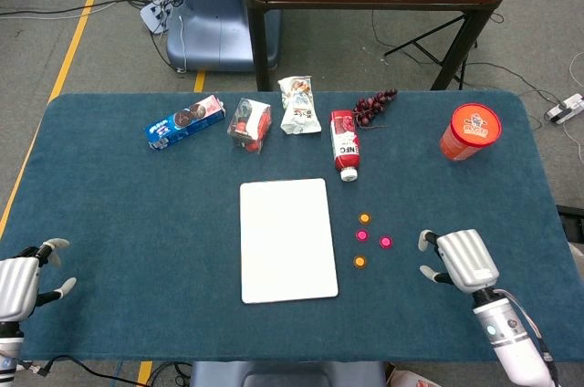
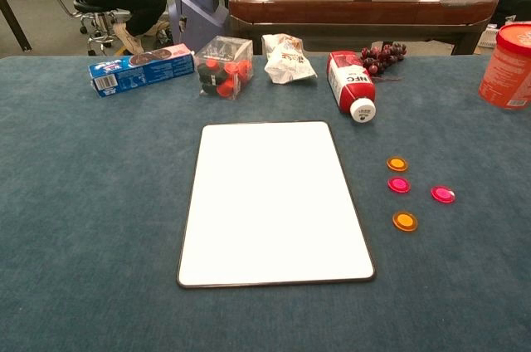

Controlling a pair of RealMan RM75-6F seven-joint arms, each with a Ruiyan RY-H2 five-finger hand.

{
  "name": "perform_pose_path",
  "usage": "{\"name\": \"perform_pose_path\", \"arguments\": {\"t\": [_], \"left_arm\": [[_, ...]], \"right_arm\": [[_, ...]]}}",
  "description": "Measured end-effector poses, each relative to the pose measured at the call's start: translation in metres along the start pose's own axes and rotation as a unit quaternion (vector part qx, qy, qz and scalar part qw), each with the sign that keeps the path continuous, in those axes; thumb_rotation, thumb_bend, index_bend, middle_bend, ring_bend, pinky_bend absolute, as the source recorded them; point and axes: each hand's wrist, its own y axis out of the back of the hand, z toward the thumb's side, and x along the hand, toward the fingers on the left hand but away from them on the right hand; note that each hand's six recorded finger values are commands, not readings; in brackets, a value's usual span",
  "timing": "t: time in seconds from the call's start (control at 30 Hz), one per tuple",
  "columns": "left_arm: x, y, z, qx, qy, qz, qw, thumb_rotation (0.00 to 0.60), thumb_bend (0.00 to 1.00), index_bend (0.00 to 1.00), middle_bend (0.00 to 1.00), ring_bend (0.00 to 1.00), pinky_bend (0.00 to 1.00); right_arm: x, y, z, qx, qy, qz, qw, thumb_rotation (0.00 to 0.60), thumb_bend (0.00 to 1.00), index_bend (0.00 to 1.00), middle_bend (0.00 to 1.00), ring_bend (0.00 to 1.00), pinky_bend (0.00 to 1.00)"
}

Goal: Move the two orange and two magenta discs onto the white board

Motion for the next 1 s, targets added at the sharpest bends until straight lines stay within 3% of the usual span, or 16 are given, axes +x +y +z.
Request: {"name": "perform_pose_path", "arguments": {"t": [0.33, 0.6, 0.73, 1.0], "left_arm": [[-0.005, -0.004, -0.008, -0.007, 0.01, -0.001, 0.9999, 0.6, 0.17, 0.43, 0.56, 0.48, 0.65], [-0.005, -0.008, -0.009, -0.011, 0.01, -0.003, 0.9999, 0.6, 0.17, 0.43, 0.56, 0.48, 0.65], [-0.005, -0.008, -0.01, -0.013, 0.01, -0.003, 0.9999, 0.6, 0.17, 0.43, 0.56, 0.48, 0.65], [-0.007, -0.01, -0.011, -0.014, 0.011, -0.004, 0.9998, 0.6, 0.17, 0.43, 0.56, 0.48, 0.65]], "right_arm": [[-0.036, -0.032, 0.043, 0.018, 0.023, 0.063, 0.9976, 0.6, 0.04, 0.51, 1.0, 1.0, 1.0], [-0.048, -0.048, 0.059, 0.041, 0.025, 0.099, 0.9939, 0.6, 0.06, 0.3, 1.0, 1.0, 1.0], [-0.053, -0.054, 0.067, 0.042, 0.026, 0.115, 0.9921, 0.6, 0.07, 0.3, 1.0, 1.0, 1.0], [-0.06, -0.064, 0.079, 0.039, 0.034, 0.149, 0.9875, 0.6, 0.18, 0.3, 1.0, 1.0, 1.0]]}}
